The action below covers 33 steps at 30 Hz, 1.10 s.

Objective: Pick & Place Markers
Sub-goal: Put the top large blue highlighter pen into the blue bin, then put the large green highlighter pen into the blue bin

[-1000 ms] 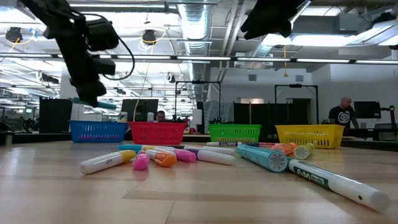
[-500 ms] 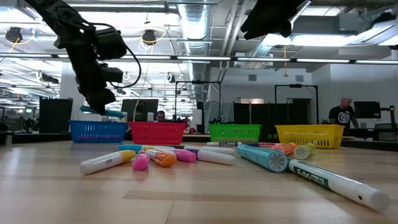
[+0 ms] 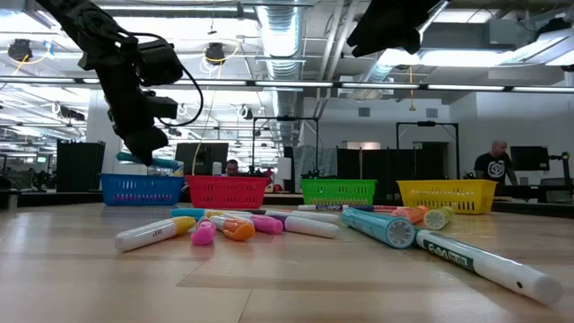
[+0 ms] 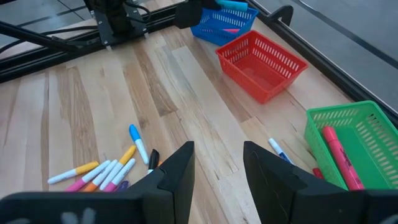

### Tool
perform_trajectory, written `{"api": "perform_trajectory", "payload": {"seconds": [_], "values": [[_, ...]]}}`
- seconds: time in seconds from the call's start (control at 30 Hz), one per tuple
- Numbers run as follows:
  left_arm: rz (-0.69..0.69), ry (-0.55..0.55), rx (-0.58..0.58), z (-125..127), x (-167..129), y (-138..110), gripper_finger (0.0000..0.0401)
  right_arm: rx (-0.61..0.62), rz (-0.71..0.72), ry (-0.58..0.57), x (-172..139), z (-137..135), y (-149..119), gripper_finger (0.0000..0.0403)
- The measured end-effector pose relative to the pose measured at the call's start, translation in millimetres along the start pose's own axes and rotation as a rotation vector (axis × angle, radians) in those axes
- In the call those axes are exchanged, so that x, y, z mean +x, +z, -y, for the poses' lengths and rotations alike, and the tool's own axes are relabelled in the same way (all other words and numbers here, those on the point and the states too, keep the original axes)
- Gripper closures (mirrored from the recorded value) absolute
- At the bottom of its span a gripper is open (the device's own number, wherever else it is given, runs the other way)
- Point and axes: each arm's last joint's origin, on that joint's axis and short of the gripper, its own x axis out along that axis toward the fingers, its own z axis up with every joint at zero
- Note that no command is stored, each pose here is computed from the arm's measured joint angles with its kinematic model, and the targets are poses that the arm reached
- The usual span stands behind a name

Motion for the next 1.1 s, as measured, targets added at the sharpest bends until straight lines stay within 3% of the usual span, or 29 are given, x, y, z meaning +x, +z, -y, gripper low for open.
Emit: {"api": "perform_trajectory", "payload": {"seconds": [0.4, 0.7, 0.9, 1.1], "values": [[0.000, 0.000, -0.008, 0.0, 0.0, 0.0, 0.0215, 0.001, 0.000, 0.000, 0.0, 0.0, 0.0, 0.0274], [0.104, -0.051, -0.209, -1.2, -20.7, 1.7, 0.0204, 0.009, 0.000, 0.001, 0.0, 0.0, 0.0, 0.0274], [0.280, -0.250, -0.273, -5.0, -54.6, 0.1, 0.0214, 0.009, 0.000, -0.001, 0.0, 0.0, 0.0, 0.0274], [0.482, -0.648, -0.220, 1.5, -88.1, -4.5, 0.0225, 0.008, -0.005, 0.005, 0.0, 0.0, -0.3, 0.0274]]}}
